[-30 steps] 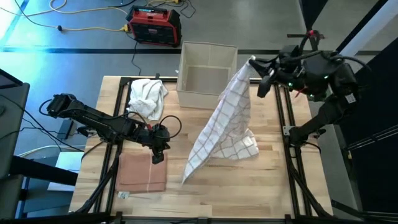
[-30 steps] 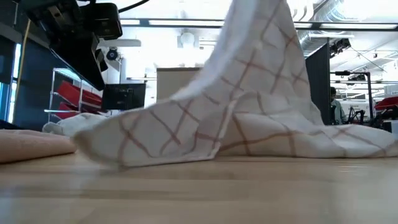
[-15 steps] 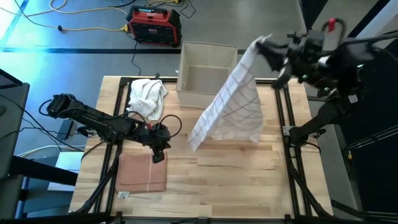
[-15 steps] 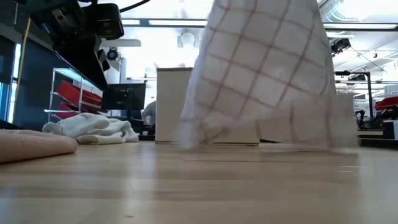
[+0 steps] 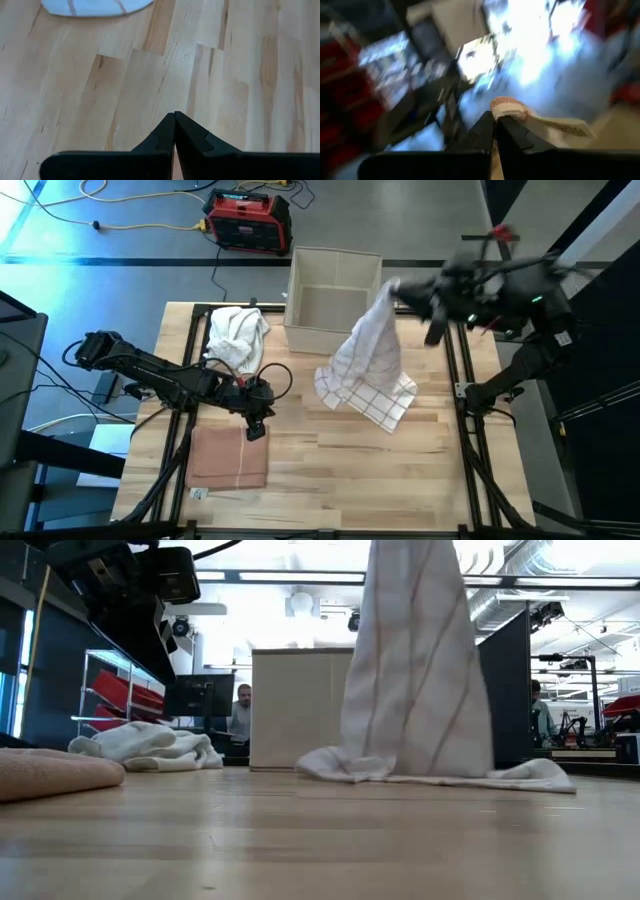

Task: Fold towel
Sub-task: Fold the right white towel

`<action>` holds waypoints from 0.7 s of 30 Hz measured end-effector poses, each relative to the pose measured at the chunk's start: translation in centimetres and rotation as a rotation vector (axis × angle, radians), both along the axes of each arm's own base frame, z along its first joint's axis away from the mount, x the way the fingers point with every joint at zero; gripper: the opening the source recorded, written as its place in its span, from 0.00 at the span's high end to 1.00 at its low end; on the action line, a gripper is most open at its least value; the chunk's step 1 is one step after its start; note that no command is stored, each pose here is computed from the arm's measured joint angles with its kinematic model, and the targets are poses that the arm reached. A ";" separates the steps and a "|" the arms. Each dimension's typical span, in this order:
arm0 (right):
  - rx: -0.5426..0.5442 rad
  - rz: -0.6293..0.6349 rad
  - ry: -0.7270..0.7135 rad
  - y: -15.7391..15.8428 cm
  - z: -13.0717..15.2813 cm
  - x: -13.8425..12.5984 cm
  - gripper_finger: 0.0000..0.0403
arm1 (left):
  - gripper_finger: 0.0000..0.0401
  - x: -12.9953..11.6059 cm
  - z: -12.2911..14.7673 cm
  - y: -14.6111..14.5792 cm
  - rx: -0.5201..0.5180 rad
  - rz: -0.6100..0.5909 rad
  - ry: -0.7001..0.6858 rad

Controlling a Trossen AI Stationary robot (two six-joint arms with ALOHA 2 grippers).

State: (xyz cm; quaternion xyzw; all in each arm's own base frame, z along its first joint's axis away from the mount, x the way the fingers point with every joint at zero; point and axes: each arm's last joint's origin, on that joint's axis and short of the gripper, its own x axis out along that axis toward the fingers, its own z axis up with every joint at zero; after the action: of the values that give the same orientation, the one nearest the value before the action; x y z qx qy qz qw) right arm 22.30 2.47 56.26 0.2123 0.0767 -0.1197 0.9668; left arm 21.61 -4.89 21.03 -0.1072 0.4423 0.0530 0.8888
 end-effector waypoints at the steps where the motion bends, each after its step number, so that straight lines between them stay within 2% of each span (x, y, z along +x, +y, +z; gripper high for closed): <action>1: 0.055 0.030 0.052 0.4 -1.0 0.5 1.00 | 1.00 0.0 0.0 0.0 0.001 -0.001 0.000; 5: 0.300 0.091 0.292 3.0 -6.4 3.1 1.00 | 1.00 0.0 0.0 0.0 0.010 -0.013 0.000; 9: 0.460 0.193 0.478 5.8 -12.0 5.4 1.00 | 1.00 0.0 0.0 0.0 0.011 -0.014 0.000; 12: 0.538 0.346 0.469 7.3 -15.1 7.3 1.00 | 1.00 0.0 0.0 0.0 0.015 -0.019 0.000; 15: 0.595 0.456 0.343 7.7 -17.2 9.2 1.00 | 1.00 0.1 0.0 0.2 0.014 -0.022 0.002; 17: 0.628 0.447 0.308 7.5 -18.8 9.9 0.99 | 1.00 0.1 0.0 0.4 0.000 -0.023 0.004; 21: 0.730 0.414 0.413 6.9 -23.3 10.6 0.91 | 1.00 0.2 0.0 0.8 -0.020 -0.018 0.009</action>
State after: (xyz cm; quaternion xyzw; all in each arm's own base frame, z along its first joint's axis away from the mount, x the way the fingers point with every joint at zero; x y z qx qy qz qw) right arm 32.91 9.32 32.93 0.4906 0.3454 0.0707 0.7969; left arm 21.79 -4.06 21.01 -0.1121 0.4477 0.0412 0.8862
